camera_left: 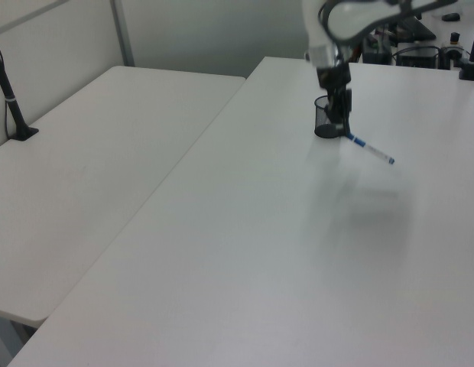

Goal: Remove the marker
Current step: 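Carry the marker away from the cup and lower it to the table, then open the gripper to release the marker on the table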

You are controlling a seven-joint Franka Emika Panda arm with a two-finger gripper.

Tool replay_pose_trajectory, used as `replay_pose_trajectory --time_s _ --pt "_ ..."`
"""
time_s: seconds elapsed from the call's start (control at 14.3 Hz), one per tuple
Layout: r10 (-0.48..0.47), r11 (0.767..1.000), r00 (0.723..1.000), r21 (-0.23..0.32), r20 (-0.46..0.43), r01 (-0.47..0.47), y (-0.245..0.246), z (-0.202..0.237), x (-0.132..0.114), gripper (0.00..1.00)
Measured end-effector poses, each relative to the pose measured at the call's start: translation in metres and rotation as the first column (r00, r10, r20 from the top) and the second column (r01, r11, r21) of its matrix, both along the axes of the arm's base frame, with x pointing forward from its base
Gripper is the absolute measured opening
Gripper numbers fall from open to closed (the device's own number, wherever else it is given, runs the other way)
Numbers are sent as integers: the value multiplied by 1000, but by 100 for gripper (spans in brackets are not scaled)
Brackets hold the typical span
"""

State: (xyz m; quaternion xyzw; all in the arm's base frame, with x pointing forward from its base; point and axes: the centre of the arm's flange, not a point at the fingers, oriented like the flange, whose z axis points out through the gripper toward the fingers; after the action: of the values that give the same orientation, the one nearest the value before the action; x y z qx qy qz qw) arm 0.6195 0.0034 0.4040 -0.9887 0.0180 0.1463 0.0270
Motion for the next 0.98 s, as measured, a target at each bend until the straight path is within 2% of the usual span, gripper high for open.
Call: replay_pose_trajectory --time_s 0.14,0.56,0.7,0.77,0.91,0.98 --pt "5 1000 998 -12 -64 -6 5 -40 4 18" --pt "19 999 990 -29 -141 -24 15 -94 6 19" --pt "21 999 988 -32 -154 -26 16 -103 6 22" --pt "22 999 987 -33 -156 -28 17 -106 6 28" --pt "23 999 988 -33 -153 -28 17 -105 7 30" --pt "23 999 988 -33 -151 -28 17 -104 8 38"
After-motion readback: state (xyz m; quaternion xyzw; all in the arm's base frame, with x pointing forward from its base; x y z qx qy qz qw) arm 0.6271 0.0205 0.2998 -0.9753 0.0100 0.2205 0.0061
